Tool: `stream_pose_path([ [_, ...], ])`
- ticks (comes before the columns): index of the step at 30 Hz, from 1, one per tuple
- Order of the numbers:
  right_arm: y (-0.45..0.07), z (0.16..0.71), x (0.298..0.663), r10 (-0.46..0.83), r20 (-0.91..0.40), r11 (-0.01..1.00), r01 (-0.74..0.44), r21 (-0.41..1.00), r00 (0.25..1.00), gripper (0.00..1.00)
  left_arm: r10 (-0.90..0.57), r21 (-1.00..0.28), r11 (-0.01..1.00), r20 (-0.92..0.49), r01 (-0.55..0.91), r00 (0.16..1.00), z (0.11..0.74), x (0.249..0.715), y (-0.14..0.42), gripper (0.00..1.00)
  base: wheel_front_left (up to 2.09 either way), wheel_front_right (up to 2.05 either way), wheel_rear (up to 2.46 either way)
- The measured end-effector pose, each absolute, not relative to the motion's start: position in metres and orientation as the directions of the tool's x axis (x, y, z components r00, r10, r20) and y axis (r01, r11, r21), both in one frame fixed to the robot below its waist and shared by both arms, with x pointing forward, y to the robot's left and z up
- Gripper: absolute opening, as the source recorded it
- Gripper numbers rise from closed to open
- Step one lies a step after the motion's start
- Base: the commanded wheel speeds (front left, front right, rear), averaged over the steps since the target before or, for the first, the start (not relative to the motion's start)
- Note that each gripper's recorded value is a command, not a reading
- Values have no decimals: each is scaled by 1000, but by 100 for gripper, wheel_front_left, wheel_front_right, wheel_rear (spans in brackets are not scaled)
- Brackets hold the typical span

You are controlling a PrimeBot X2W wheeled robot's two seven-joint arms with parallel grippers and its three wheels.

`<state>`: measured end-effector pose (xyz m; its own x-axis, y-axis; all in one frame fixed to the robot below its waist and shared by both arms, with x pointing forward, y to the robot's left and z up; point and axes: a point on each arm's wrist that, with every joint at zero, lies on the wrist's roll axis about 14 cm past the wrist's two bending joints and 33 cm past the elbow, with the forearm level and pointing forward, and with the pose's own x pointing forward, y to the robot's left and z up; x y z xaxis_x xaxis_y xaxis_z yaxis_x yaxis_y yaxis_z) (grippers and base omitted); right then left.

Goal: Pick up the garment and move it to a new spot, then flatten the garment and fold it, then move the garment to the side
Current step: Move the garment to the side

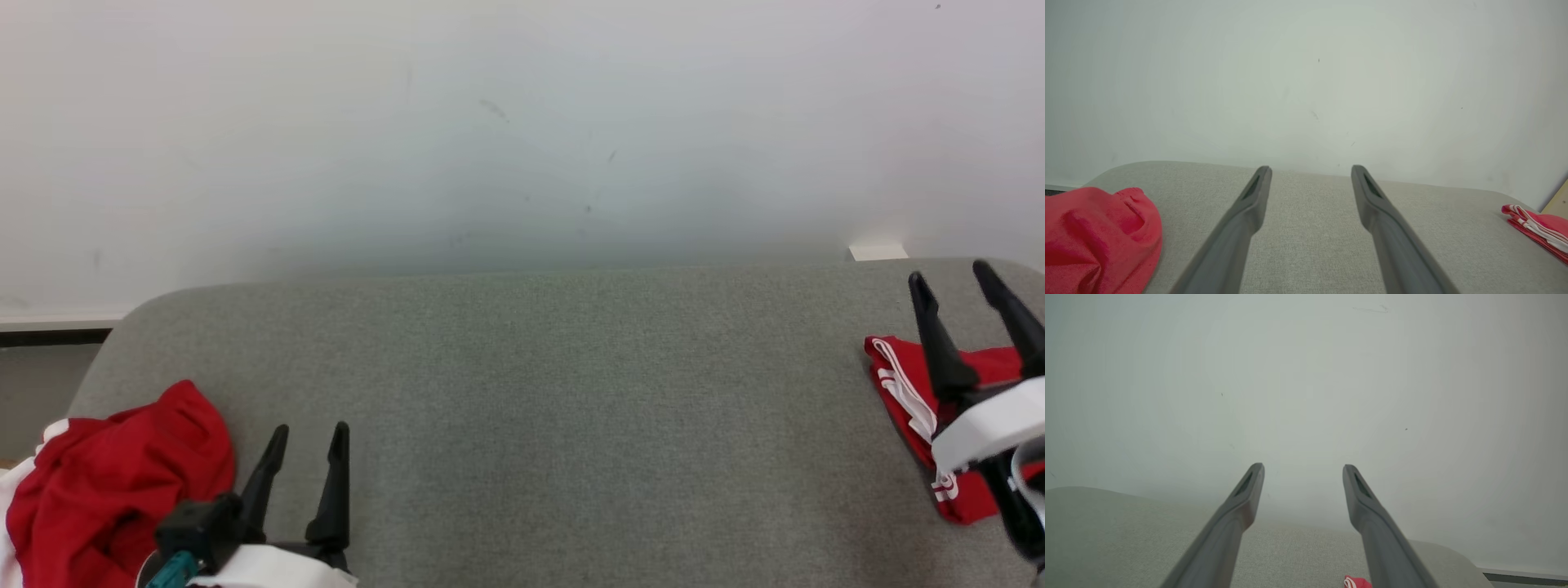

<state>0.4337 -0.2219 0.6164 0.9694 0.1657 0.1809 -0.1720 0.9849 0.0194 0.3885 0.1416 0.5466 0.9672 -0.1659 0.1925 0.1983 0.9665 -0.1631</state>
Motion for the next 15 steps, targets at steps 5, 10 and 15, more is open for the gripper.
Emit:
stream_pose_path([
  [5,-201,584,404,165,198,972,-193,132,966,100,-119,-189,971,154,148,981,532,378,152,100,0,0,0],
  [10,-198,549,378,130,166,968,-161,190,978,100,-110,-194,972,134,135,985,523,370,154,100,0,0,0],
  [15,-189,539,359,117,169,967,-151,204,979,100,-134,-177,972,137,158,981,522,365,148,100,0,0,0],
])
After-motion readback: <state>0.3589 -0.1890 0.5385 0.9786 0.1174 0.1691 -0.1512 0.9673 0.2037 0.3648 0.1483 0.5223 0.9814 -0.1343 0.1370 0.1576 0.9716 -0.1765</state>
